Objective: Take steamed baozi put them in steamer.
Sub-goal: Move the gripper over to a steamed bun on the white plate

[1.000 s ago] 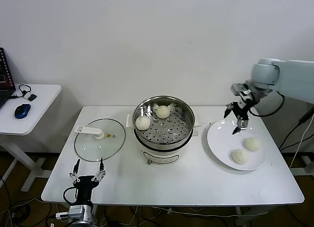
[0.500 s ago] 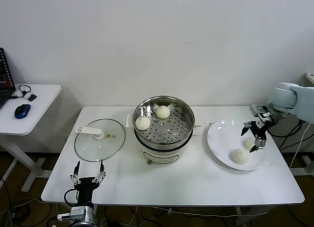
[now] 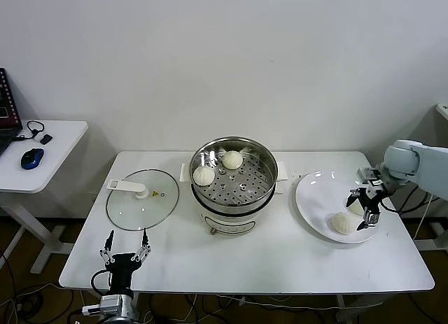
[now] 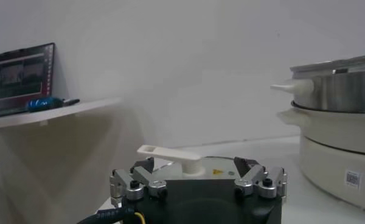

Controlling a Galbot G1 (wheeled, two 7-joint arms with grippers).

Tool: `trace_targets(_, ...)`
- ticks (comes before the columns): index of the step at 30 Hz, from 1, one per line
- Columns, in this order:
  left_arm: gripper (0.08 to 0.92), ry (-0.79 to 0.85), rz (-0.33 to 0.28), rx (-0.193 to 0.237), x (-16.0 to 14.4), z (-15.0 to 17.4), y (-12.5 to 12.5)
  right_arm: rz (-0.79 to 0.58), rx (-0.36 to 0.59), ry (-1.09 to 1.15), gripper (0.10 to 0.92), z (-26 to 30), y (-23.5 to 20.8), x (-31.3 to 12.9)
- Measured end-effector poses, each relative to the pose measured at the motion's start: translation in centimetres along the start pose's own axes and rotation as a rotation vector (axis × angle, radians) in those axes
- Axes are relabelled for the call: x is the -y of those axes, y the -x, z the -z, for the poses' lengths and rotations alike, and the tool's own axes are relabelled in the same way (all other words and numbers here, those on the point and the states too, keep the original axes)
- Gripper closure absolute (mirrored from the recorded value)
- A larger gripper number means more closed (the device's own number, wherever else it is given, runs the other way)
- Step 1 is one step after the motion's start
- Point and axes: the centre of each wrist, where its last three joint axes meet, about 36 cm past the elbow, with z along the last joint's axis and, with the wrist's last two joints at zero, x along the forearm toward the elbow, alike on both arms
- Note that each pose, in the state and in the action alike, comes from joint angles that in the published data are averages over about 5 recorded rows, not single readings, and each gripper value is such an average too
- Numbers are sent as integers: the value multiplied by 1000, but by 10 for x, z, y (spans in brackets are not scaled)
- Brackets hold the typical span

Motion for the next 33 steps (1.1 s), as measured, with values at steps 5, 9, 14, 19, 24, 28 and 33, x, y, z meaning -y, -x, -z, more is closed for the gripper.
trace_targets(5, 177, 1, 1, 0, -1, 0, 0, -2, 4, 6, 200, 2, 9, 2)
trace_targets(9, 177, -1, 1, -1, -2, 0, 0, 4, 7, 11, 200, 4, 18, 1)
trace_targets(14, 177, -4, 1, -3, -2, 0, 0, 12, 7, 17, 200, 4, 27, -1)
trace_targets(19, 177, -6, 0, -4, -1, 0, 0, 12, 7, 23, 200, 3, 32, -2)
trace_targets(24, 177, -7, -3, -6, 0, -1, 0, -1, 4, 29, 200, 0, 31, -1)
trace_targets(28, 177, -7, -3, -4, 0, -1, 1, -4, -1, 29, 200, -2, 31, 0)
trace_targets(33, 177, -7, -3, -4, 0, -1, 1, -2, -3, 28, 200, -3, 33, -1)
